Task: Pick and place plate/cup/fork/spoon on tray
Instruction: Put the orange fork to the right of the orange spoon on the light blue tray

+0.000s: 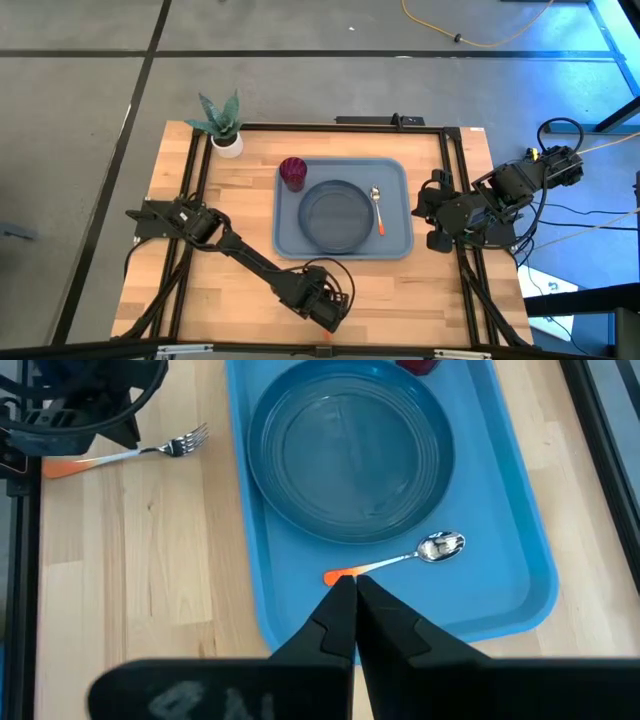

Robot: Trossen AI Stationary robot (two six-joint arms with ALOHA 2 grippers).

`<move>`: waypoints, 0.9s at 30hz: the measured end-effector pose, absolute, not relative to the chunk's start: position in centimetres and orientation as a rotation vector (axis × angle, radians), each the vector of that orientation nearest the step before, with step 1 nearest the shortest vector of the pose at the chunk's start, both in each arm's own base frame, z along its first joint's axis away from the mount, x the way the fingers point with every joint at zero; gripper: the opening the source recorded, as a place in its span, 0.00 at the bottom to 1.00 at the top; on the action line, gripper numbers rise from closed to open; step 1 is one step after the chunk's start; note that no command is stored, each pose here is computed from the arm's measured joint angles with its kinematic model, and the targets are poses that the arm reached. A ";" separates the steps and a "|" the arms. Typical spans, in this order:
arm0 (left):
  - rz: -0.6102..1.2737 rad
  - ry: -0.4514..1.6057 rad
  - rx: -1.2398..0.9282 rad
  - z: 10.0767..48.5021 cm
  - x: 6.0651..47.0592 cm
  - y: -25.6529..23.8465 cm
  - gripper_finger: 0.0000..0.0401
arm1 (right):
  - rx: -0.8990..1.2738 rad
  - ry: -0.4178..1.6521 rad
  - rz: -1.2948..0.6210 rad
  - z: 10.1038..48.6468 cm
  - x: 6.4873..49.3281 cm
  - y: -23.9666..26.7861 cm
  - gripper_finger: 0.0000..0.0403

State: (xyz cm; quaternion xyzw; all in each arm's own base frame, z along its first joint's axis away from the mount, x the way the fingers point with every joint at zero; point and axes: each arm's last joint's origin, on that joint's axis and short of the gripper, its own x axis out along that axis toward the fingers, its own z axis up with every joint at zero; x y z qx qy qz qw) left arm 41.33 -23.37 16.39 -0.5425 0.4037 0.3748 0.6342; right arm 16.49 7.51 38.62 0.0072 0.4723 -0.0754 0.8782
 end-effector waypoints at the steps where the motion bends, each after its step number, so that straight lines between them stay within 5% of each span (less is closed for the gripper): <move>1: 0.858 0.922 -1.241 16.4 41.3 -23.3 0.11 | 0.015 0.985 -0.157 38.6 16.5 7.5 0.03; 27: 0.877 0.923 -1.261 15.4 41.8 -23.1 0.11 | 0.012 0.990 -0.147 38.6 16.5 7.5 0.03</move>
